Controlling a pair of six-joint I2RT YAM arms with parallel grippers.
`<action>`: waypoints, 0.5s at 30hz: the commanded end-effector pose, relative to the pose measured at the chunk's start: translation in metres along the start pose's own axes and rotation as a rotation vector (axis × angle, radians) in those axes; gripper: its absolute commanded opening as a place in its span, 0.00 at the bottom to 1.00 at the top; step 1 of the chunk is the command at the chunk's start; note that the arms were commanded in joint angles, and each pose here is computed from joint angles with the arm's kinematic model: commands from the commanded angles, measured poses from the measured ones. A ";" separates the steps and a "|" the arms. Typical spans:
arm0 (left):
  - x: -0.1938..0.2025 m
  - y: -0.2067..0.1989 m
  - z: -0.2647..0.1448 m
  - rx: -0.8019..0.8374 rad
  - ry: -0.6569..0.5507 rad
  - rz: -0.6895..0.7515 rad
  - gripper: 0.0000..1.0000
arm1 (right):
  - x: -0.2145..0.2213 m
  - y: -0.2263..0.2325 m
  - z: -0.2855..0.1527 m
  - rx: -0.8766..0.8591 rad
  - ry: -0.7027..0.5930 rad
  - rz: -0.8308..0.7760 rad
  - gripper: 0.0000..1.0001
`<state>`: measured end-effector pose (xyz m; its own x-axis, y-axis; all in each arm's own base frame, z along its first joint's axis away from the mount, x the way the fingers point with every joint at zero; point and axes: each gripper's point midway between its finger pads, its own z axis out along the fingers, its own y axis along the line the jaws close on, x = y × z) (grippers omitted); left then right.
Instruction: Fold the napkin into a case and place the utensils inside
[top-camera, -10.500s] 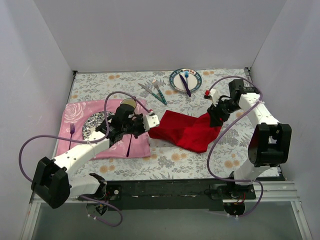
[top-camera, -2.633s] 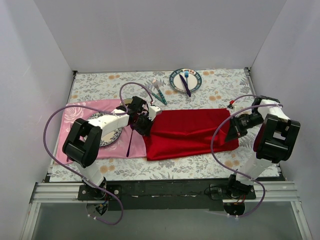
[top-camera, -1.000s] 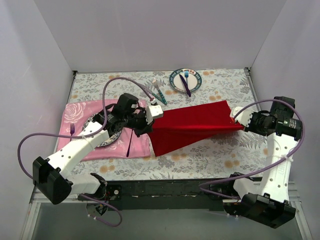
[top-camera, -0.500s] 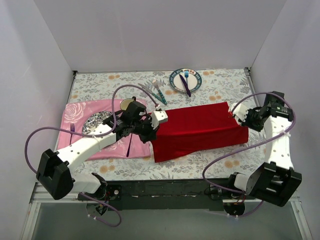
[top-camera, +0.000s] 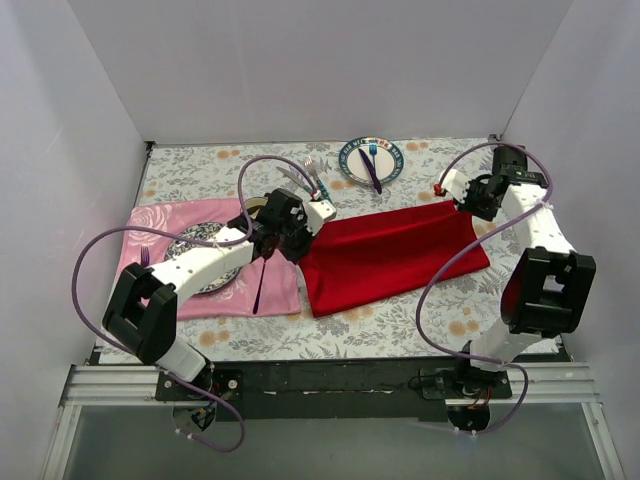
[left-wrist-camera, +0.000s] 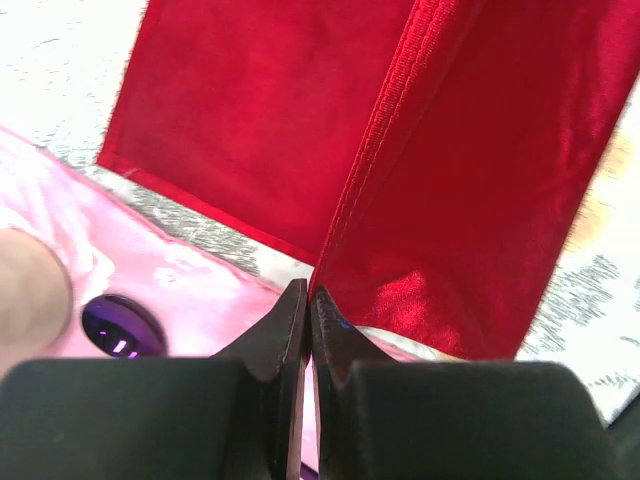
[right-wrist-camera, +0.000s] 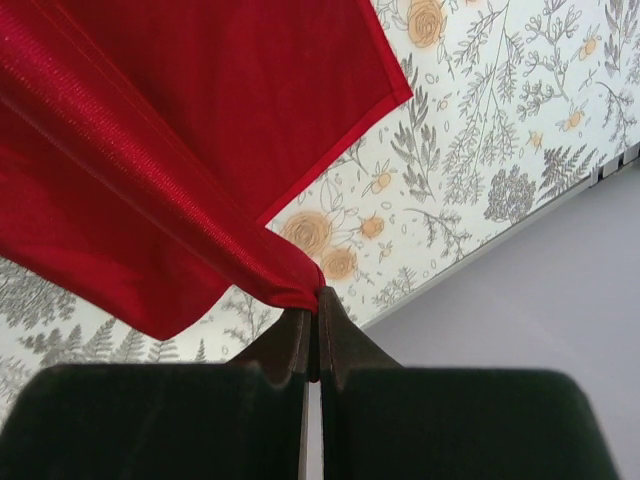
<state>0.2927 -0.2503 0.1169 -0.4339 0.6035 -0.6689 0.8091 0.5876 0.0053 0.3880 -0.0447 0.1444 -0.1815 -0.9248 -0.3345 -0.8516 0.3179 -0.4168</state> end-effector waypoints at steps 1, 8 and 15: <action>-0.009 0.025 0.001 -0.101 0.004 0.019 0.00 | -0.001 -0.045 0.004 0.122 0.050 0.015 0.01; -0.016 0.041 0.021 -0.147 0.015 0.021 0.00 | 0.009 -0.048 0.026 0.091 0.090 0.056 0.01; -0.009 0.040 0.035 -0.130 0.045 0.009 0.00 | 0.011 -0.044 0.035 0.076 0.097 0.108 0.04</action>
<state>0.3324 -0.2549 0.0865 -0.4529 0.6390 -0.6217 0.7736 0.6283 0.0823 0.4212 -0.0492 0.1098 -0.2825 -0.9108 -0.3011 -0.8416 0.3860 -0.3778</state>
